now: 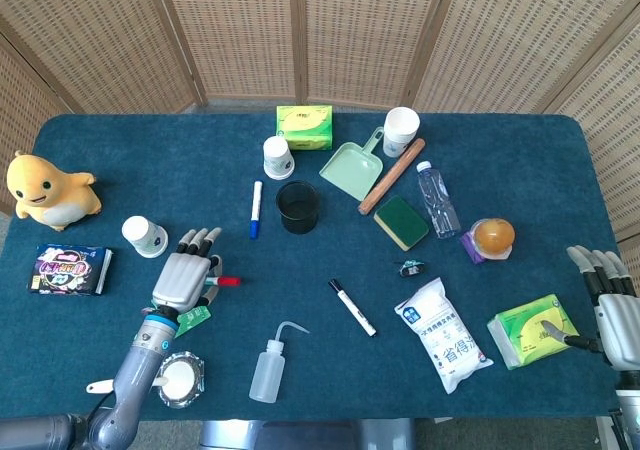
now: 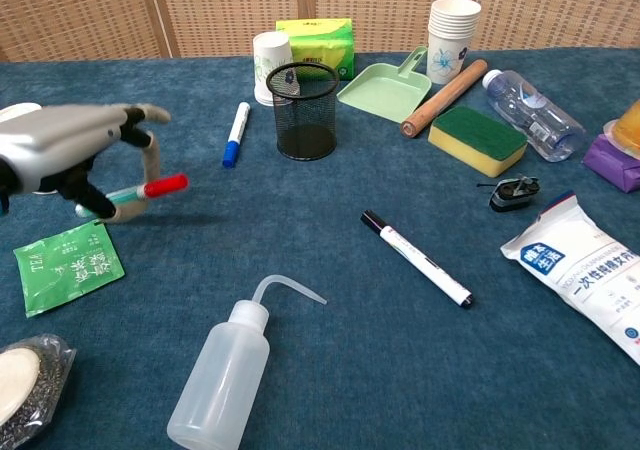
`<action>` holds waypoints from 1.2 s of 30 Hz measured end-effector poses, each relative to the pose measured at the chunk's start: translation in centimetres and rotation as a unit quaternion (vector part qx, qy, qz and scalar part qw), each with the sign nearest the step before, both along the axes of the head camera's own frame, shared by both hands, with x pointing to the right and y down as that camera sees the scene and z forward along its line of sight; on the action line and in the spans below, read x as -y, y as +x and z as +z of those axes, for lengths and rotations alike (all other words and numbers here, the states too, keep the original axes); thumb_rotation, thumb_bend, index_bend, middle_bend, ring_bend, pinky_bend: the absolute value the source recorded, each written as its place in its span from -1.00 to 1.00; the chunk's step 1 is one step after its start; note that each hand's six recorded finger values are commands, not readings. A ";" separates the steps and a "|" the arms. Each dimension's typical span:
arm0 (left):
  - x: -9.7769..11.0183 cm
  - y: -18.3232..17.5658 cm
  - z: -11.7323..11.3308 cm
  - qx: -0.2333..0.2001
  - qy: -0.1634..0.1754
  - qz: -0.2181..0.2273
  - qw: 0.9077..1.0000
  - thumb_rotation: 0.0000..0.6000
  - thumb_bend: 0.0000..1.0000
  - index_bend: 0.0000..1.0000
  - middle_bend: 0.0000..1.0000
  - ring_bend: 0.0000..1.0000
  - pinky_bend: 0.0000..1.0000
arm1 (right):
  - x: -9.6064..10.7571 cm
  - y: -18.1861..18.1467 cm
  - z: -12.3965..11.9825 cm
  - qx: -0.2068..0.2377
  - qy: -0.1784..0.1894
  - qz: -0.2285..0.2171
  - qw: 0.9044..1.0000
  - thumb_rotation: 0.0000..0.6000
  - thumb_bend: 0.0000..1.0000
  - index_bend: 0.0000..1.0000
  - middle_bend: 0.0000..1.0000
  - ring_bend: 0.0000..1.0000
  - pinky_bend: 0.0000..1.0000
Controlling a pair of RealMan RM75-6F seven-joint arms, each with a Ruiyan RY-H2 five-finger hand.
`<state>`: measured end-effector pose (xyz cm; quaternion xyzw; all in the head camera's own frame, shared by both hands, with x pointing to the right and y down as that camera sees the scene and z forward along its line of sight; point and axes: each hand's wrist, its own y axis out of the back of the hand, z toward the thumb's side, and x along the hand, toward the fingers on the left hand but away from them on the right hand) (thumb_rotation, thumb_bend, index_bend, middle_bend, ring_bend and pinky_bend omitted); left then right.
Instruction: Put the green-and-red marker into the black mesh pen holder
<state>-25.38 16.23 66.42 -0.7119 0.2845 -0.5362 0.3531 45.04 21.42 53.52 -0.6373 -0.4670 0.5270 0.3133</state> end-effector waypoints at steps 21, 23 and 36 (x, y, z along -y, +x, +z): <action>7.2 1.6 -5.9 -0.312 0.047 -0.121 0.941 1.00 -0.16 0.05 -1.00 -1.00 -1.00 | -0.1 -0.1 0.5 -0.008 -0.007 -0.002 1.000 1.00 -1.00 -0.93 -1.00 -1.00 -1.00; 8.5 2.2 -6.3 -0.333 0.054 -0.128 0.932 1.00 -0.17 0.05 -1.00 -1.00 -1.00 | -0.1 0.0 0.7 -0.009 -0.010 -0.002 1.000 1.00 -1.00 -0.93 -1.00 -1.00 -1.00; 12.6 8.1 -4.1 -0.410 0.038 -0.154 0.898 1.00 -0.17 0.07 -1.00 -1.00 -1.00 | 0.5 1.5 0.9 -0.015 -0.009 0.023 1.000 1.00 -1.00 -0.92 -1.00 -1.00 -1.00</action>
